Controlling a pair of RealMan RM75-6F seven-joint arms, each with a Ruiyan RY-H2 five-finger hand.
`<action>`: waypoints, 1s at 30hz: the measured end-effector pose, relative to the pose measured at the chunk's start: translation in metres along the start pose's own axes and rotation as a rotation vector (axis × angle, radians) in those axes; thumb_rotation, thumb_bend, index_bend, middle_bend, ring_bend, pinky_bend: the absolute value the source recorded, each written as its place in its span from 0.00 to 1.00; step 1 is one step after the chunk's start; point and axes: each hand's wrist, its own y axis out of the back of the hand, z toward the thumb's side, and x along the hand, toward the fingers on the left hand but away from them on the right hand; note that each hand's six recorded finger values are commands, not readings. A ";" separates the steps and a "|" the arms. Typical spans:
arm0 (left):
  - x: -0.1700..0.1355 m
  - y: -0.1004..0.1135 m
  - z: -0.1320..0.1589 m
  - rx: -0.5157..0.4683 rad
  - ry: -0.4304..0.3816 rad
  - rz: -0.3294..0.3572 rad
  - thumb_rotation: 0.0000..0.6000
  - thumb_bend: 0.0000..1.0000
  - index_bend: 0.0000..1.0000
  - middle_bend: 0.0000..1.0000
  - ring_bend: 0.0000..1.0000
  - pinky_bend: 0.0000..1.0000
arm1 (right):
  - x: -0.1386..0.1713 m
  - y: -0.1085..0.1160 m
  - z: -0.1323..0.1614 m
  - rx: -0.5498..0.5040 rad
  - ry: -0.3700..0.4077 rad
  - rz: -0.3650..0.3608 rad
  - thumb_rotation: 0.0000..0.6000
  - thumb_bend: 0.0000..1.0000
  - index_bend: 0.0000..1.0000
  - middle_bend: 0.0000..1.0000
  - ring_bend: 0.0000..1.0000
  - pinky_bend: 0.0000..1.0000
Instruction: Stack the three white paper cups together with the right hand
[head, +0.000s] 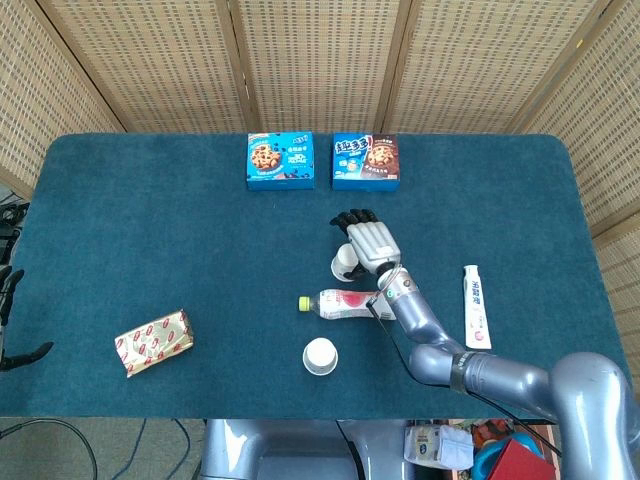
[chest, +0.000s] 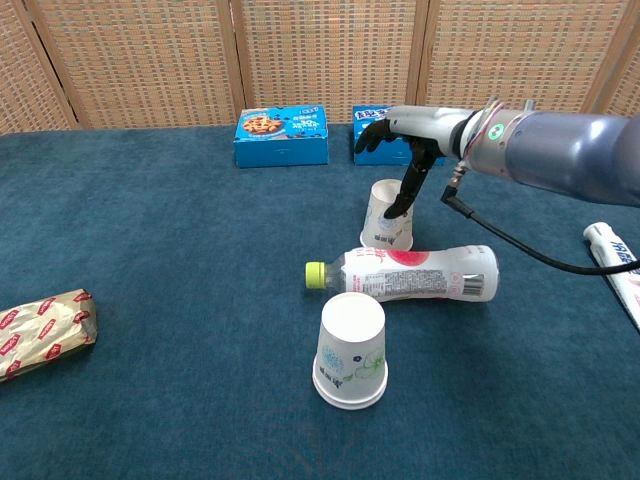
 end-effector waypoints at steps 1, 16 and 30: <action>0.001 0.000 -0.001 -0.002 0.003 -0.001 1.00 0.13 0.00 0.00 0.00 0.00 | -0.003 -0.004 0.001 0.000 -0.003 0.010 1.00 0.06 0.23 0.26 0.14 0.16; 0.002 0.000 -0.004 -0.005 0.008 -0.009 1.00 0.13 0.00 0.00 0.00 0.00 | -0.008 -0.005 -0.011 0.029 -0.037 0.027 1.00 0.15 0.34 0.44 0.37 0.23; -0.002 0.004 -0.005 -0.016 0.001 0.000 1.00 0.13 0.00 0.00 0.00 0.00 | -0.001 0.003 -0.016 0.009 -0.054 -0.014 1.00 0.25 0.52 0.58 0.45 0.23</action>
